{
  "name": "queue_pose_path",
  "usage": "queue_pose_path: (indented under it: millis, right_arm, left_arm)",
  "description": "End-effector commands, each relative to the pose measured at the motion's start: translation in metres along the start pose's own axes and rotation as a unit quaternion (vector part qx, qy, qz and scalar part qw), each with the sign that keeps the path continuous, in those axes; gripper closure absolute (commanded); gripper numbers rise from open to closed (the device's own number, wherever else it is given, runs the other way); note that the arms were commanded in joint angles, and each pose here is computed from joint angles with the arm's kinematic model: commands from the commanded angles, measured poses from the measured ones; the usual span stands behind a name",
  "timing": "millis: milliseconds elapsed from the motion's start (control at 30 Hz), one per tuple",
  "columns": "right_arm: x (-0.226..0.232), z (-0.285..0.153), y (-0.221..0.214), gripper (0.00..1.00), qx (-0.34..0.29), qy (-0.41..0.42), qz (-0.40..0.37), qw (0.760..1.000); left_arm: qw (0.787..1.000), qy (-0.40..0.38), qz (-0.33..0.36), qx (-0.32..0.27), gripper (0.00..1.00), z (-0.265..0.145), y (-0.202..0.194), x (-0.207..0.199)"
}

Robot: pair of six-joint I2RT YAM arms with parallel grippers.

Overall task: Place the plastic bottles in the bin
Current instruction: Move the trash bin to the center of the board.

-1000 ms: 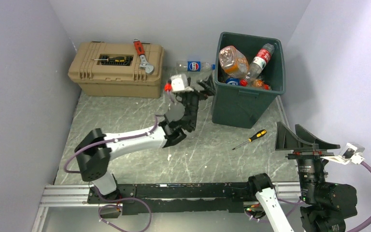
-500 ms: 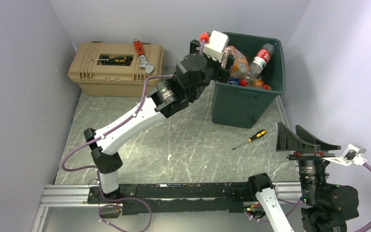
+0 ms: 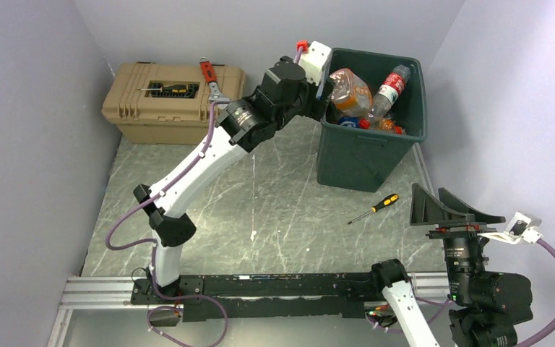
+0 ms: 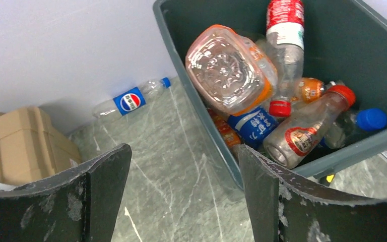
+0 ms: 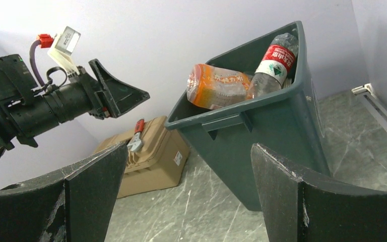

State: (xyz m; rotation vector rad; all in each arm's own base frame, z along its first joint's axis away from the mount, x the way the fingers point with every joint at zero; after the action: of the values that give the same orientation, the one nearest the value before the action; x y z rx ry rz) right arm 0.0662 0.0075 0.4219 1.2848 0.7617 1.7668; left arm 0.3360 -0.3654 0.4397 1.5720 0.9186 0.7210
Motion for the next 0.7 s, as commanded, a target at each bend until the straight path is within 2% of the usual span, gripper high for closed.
queue_pose_path:
  millis: [0,133,333,667]
  right_arm:
    - [0.002,0.000,0.002,0.03,-0.003,0.005,0.008,1.000]
    - [0.001,0.000,0.001,0.03,-0.002,0.001,0.007,1.000]
    - [0.001,0.004,-0.005,0.03,0.005,0.003,0.013,1.000]
    - [0.001,0.003,-0.004,0.03,0.003,0.004,0.015,1.000]
  left_arm:
    - [0.999,-0.029,-0.023,0.035,0.17,0.010,-0.013,0.000]
    - [0.995,-0.063,-0.058,0.044,0.19,0.017,-0.019,-0.001]
    - [0.993,-0.080,-0.054,0.066,0.20,0.029,-0.030,-0.010]
    - [0.989,-0.094,-0.074,0.089,0.34,0.061,-0.049,-0.010]
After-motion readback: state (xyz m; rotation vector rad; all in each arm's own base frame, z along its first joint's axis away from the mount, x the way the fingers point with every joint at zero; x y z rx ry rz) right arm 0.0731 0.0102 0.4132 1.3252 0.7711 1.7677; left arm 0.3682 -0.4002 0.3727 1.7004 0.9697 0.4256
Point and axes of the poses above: each gripper's point midway between its finger pads, its own z axis out along the fingers, its own x axis along the line the jaws close on, y = z × x, the point moved 4 cm from there along -z, back along the fingers, and after that the axes turned 4 degrees about -z, right-handed, at the moved point
